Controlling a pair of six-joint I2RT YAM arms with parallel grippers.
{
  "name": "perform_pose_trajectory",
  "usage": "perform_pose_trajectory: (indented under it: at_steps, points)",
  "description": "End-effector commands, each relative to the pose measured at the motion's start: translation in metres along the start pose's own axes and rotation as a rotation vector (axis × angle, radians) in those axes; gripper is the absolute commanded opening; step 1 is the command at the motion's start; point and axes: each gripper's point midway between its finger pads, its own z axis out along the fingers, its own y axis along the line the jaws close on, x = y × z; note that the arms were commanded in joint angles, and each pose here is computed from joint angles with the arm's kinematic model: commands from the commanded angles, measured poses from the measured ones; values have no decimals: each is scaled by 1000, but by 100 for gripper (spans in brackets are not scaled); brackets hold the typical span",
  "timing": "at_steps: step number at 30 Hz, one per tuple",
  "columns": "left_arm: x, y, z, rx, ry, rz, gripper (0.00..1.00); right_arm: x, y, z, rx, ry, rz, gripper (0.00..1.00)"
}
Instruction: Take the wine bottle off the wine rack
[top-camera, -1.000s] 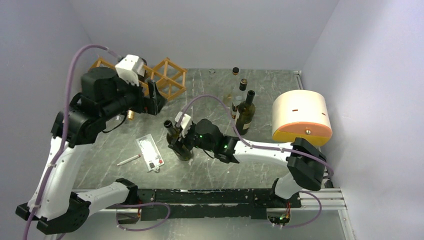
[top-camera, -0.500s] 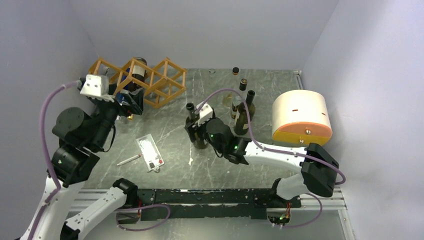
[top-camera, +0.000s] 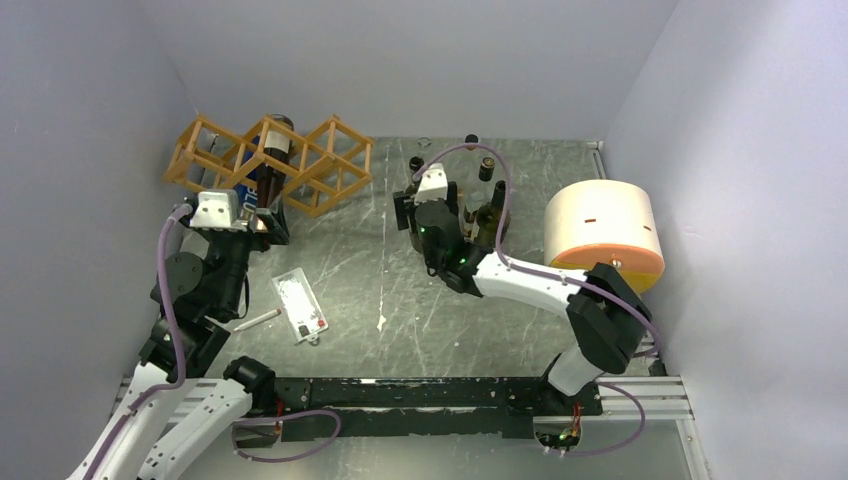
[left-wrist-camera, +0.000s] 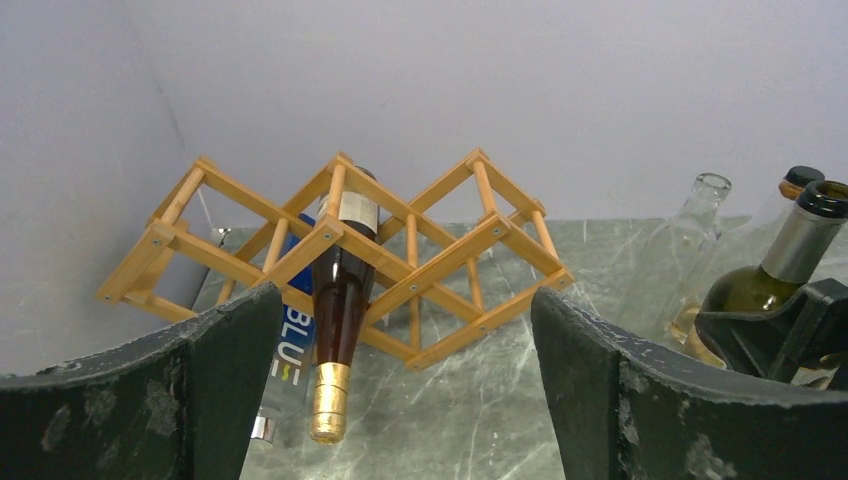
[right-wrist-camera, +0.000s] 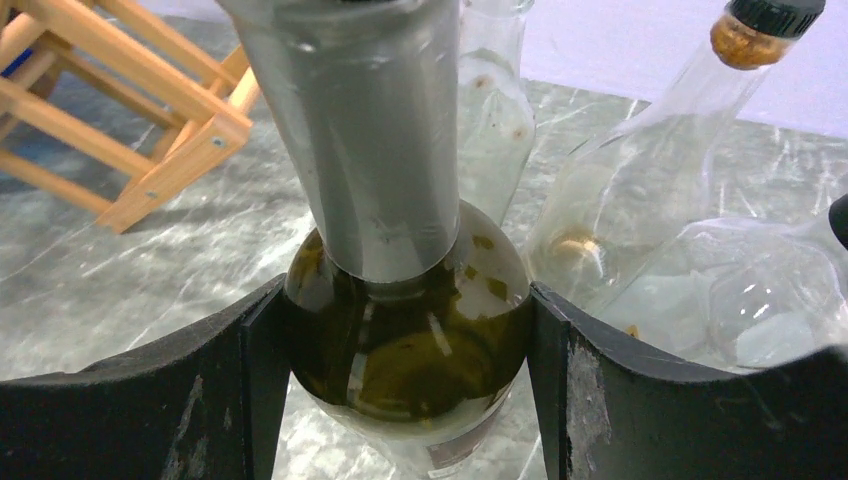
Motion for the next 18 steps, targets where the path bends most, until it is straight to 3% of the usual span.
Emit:
perform_pose_trajectory:
  at_steps: [1, 18]
  points:
    - [-24, 12, 0, -62, -89, -21, 97, -62, -10, 14, 117, -183, 121, 0]
    - [-22, 18, -4, -81, -106, -26, 96, -47, -25, 38, 272, -264, 178, 1]
